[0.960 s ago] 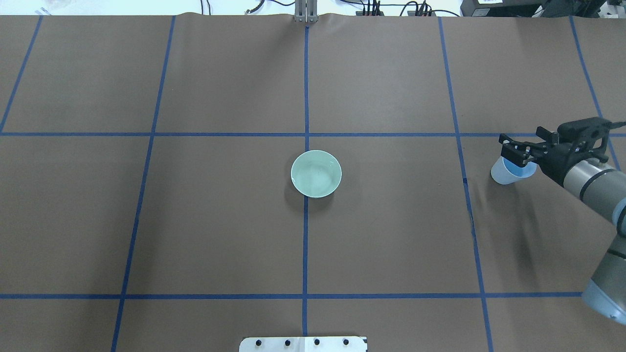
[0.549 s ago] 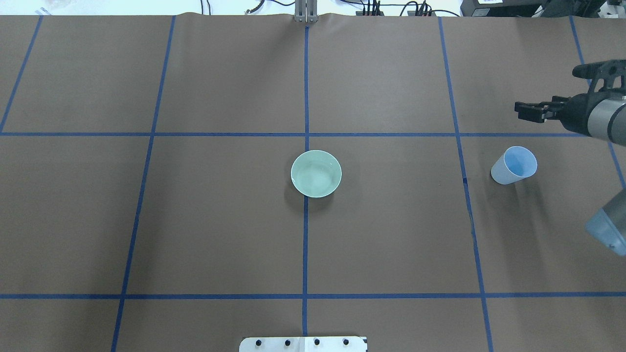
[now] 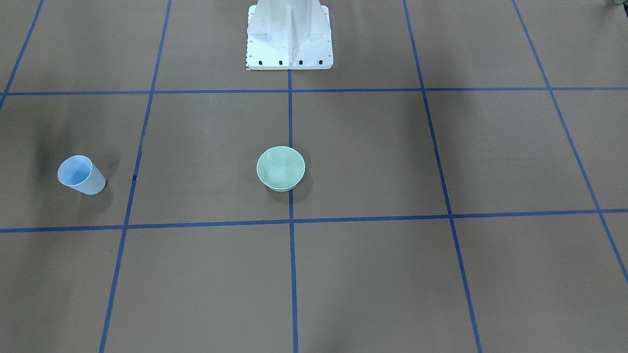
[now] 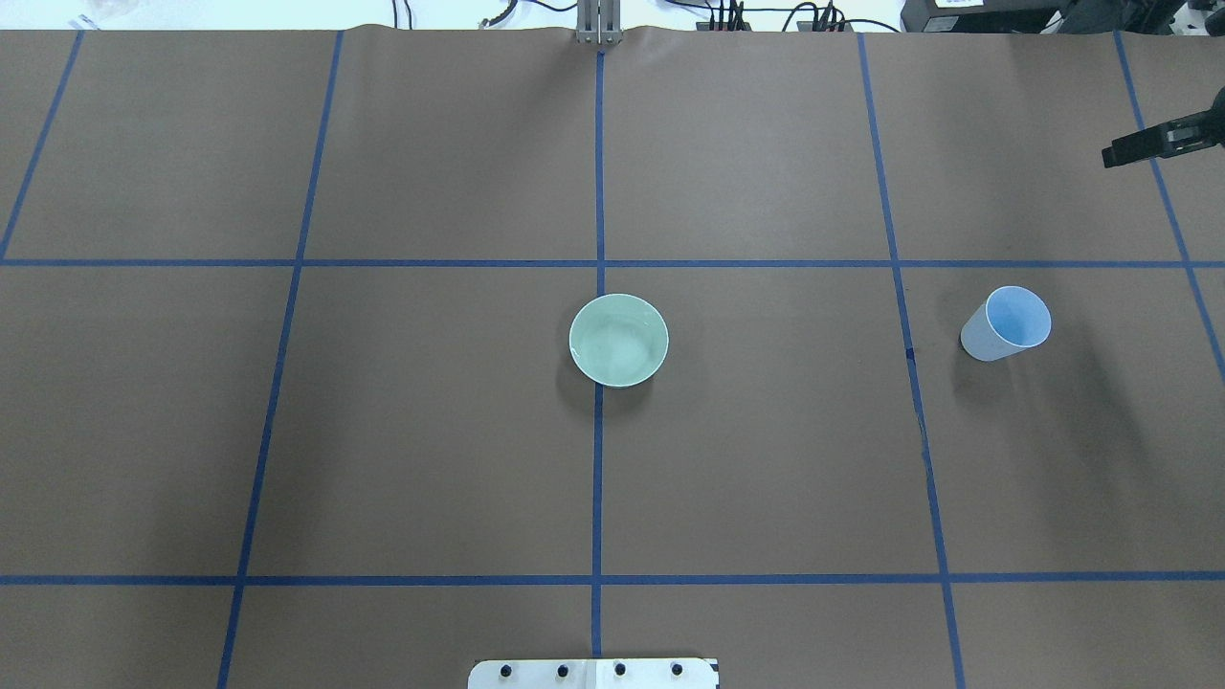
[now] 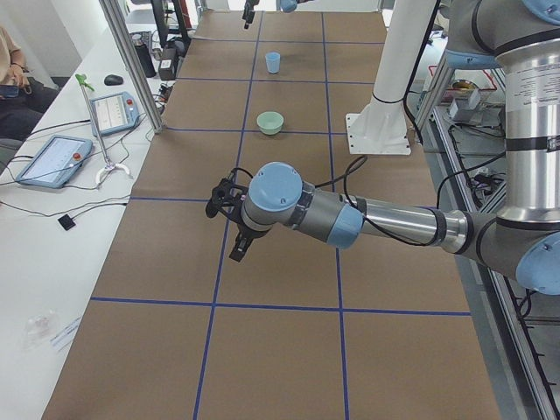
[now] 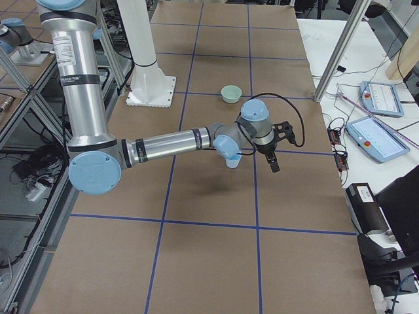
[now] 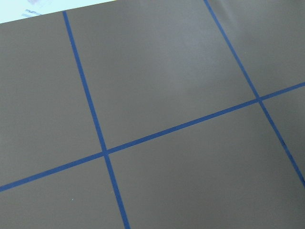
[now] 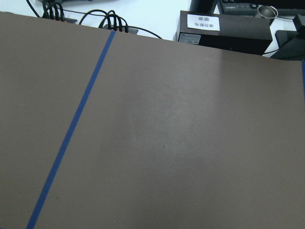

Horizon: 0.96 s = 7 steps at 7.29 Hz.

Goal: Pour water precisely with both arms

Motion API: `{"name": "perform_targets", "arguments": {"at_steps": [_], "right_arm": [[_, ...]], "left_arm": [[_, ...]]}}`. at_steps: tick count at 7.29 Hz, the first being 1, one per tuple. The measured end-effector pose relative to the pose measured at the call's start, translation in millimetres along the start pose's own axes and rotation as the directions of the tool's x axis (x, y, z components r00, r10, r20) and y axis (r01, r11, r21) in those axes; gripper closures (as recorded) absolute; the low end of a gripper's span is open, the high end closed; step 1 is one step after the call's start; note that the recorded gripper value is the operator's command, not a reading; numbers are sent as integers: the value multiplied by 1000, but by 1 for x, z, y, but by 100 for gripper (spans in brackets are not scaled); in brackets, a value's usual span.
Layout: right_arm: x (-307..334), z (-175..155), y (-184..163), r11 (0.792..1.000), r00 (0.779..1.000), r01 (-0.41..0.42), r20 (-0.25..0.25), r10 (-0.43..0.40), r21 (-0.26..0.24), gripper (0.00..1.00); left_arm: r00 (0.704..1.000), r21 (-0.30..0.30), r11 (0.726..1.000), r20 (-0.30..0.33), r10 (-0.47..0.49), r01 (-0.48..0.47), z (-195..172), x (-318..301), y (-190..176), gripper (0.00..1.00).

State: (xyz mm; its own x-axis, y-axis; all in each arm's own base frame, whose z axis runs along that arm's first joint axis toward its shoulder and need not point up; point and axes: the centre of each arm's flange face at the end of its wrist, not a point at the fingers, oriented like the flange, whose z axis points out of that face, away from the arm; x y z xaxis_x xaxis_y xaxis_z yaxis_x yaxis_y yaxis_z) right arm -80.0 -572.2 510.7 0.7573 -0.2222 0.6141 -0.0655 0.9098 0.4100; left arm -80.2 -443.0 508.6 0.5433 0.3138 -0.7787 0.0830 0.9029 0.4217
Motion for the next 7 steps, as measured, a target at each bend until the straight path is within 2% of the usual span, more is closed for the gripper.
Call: {"name": "perform_targets", "arguments": {"at_steps": [2, 4, 5, 7], "right_arm": [[57, -12, 12, 984, 996, 73, -30, -79, -161, 0], [113, -18, 46, 957, 995, 71, -43, -87, -283, 0], [131, -17, 67, 948, 996, 49, -49, -68, -314, 0], [152, -16, 90, 940, 998, 12, -59, -34, -340, 0]], "left_arm": [[994, -31, 995, -42, -101, 99, 27, 65, -44, 0], [984, -81, 981, -35, -177, 174, 78, 139, -84, 0], [977, -102, 973, -22, -212, 208, 109, 180, -99, 0], [961, -118, 954, 15, -277, 277, 182, 279, -113, 0]]}}
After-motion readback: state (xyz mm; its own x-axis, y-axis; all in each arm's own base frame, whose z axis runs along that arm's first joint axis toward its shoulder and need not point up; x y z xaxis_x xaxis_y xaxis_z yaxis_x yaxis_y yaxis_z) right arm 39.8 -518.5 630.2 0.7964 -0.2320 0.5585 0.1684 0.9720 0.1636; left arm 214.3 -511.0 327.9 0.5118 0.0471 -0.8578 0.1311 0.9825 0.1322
